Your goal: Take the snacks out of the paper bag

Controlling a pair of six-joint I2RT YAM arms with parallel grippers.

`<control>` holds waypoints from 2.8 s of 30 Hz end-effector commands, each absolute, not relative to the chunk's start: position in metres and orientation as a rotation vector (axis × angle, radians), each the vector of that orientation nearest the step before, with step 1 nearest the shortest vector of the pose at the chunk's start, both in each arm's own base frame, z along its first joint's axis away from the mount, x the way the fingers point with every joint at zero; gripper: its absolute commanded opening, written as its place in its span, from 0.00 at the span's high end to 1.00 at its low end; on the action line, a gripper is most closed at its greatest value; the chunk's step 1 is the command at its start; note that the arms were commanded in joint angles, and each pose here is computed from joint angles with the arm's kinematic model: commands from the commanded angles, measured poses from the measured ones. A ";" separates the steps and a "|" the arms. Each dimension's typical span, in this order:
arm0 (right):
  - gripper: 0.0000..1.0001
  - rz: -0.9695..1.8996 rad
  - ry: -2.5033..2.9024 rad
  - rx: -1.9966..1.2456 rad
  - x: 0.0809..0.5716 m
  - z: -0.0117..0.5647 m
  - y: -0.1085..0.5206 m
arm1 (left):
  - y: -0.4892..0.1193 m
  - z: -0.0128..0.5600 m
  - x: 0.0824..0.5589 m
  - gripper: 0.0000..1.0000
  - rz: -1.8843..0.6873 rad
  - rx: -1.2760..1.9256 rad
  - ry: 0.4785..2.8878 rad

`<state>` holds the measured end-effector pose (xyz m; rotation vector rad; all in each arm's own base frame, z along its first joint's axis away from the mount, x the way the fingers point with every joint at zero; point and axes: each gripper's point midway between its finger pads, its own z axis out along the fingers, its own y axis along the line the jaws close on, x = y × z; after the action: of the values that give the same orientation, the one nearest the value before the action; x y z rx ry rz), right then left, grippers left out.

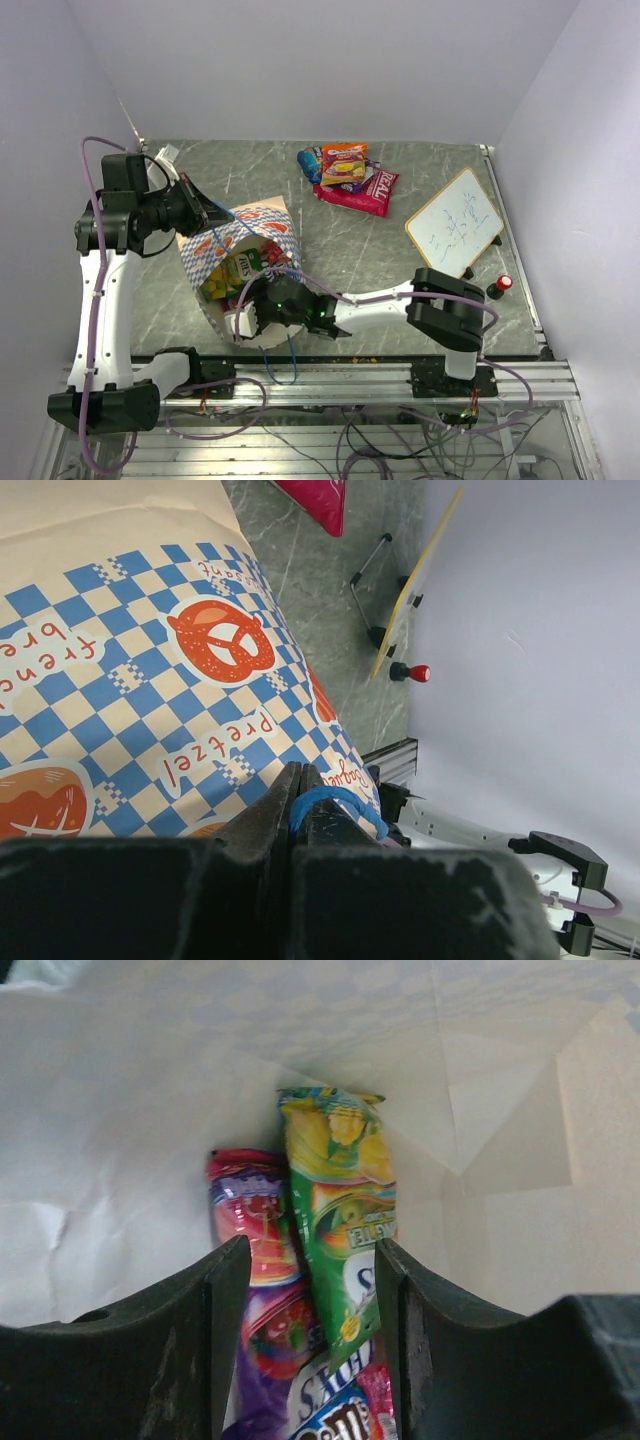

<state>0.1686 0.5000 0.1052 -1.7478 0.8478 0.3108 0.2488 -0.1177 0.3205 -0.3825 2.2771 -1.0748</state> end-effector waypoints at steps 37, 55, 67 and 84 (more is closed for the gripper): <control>0.64 0.114 1.019 -1.610 0.265 0.060 0.546 | -0.121 0.327 0.235 0.93 -1.109 -0.350 2.257; 1.00 0.298 1.100 -1.592 0.237 0.120 0.513 | -0.115 0.339 0.253 0.93 -1.084 -0.459 2.209; 1.00 0.455 1.180 -1.606 0.176 0.171 0.454 | -0.120 0.344 0.265 0.93 -1.159 -0.496 2.168; 1.00 0.572 1.052 -1.350 0.103 0.361 0.397 | -0.120 0.339 0.274 0.93 -1.163 -0.488 2.166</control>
<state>0.0908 0.4193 0.2644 -1.5607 1.1039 0.5941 0.2677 -0.1210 0.3287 -0.5215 2.2046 -1.1563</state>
